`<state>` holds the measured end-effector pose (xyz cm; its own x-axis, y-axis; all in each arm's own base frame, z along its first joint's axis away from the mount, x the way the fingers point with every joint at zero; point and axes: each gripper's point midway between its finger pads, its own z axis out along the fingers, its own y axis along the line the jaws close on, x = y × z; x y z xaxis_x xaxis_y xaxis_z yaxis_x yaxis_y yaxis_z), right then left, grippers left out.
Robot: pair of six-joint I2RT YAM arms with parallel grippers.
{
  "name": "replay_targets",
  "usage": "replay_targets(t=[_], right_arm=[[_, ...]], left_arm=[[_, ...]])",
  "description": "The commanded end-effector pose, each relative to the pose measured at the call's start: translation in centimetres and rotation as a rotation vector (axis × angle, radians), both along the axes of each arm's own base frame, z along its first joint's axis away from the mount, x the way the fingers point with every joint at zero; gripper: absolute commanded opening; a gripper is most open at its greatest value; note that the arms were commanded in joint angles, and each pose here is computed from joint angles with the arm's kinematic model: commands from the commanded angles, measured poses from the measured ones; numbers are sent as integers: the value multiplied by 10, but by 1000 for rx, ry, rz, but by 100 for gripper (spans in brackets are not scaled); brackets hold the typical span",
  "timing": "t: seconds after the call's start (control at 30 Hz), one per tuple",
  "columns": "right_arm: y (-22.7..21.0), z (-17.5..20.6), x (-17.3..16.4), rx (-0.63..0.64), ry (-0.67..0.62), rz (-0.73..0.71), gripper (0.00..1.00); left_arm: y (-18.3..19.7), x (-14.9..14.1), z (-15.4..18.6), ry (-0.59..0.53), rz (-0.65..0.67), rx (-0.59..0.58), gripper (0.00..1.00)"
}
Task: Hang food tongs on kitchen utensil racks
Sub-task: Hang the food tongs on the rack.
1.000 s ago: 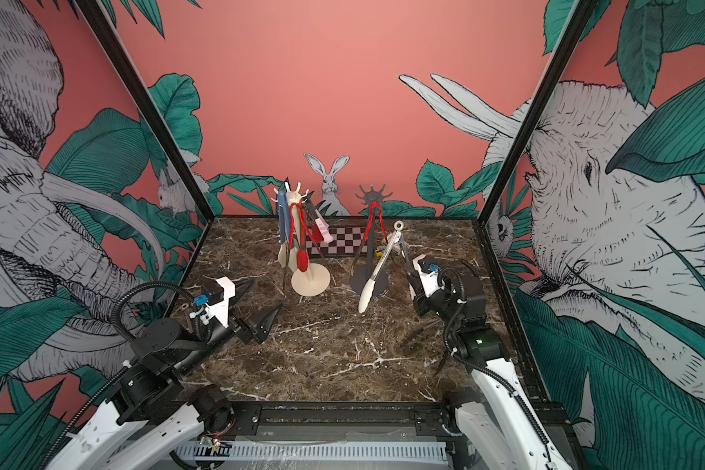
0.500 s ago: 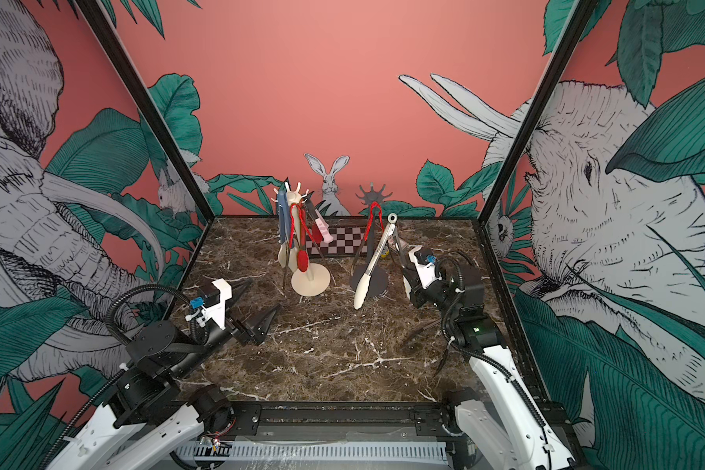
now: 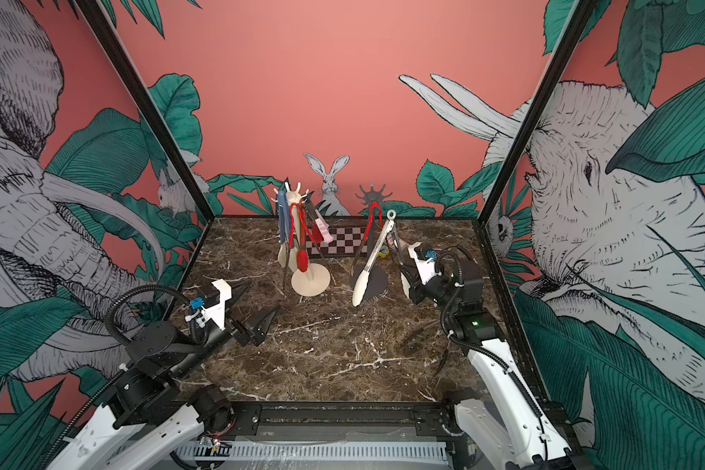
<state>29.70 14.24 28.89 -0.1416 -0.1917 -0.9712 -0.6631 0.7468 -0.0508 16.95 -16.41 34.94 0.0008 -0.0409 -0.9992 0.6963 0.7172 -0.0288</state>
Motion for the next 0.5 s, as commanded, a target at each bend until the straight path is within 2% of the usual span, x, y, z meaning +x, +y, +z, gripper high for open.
replay_targets(t=[0.0, 0.47], right_arm=[[5, 40, 0, 48, -115, 40, 0], [7, 50, 11, 83, -113, 69, 0]], left_arm=[[1, -1, -2, -6, 3, 10, 100], [5, -1, -4, -2, 17, 13, 99]])
